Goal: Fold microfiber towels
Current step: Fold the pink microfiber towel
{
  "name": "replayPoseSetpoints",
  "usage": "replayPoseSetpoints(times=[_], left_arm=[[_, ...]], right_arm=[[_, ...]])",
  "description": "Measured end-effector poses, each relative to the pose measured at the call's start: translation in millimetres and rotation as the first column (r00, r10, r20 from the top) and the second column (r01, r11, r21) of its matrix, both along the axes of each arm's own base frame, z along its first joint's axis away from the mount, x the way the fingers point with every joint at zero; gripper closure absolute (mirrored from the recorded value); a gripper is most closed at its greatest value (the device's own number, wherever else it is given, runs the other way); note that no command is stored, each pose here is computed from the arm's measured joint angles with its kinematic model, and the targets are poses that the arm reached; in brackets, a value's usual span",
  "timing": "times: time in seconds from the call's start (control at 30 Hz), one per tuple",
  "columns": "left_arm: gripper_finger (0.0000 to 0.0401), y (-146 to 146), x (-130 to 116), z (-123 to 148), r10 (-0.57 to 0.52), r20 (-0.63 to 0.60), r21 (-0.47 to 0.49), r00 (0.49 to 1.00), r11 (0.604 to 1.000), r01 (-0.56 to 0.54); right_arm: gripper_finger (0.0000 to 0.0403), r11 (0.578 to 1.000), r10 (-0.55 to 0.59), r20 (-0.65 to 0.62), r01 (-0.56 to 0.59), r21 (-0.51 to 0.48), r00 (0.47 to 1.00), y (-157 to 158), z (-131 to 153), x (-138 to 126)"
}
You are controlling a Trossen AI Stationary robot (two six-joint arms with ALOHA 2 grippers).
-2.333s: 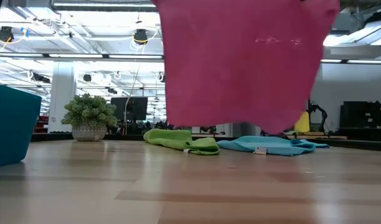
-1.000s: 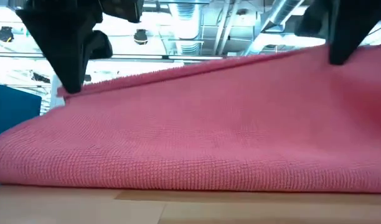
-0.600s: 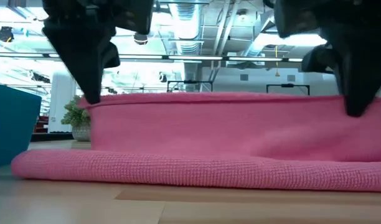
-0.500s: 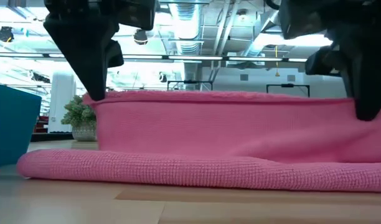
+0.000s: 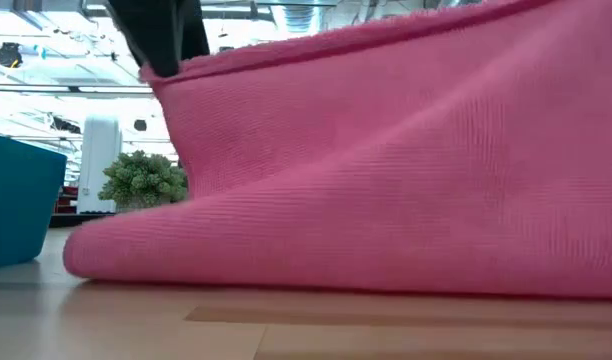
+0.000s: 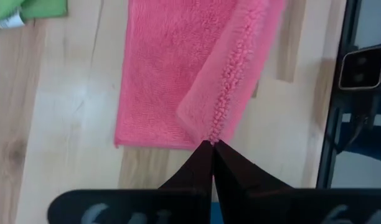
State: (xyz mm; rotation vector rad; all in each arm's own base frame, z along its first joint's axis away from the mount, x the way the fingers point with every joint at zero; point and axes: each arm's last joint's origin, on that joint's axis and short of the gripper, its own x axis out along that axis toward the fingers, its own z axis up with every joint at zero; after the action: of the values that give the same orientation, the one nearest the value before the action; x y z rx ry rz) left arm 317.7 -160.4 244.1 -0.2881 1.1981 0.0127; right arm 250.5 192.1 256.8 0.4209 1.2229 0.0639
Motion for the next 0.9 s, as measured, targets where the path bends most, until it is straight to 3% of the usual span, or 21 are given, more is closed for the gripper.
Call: replayPoseSetpoints(times=[0.17,0.53,0.9], left_arm=[[0.0401,0,0,0,0.003,0.0,-0.003,1.0,1.0,-0.003],[0.0401,0,0,0,-0.004,-0.009,-0.015,1.0,1.0,0.004],[0.0401,0,0,0,-0.001,-0.004,0.0,1.0,1.0,0.001]], right_arm=[[0.0361,0.999,-0.028,-0.041,0.027,-0.037,0.999,7,-10,-3],[0.0339,0.986,0.004,-0.19,-0.036,-0.163,0.982,33,-71,4],[0.033,0.976,-0.001,-0.189,-0.04,-0.215,0.982,32,-81,2]])
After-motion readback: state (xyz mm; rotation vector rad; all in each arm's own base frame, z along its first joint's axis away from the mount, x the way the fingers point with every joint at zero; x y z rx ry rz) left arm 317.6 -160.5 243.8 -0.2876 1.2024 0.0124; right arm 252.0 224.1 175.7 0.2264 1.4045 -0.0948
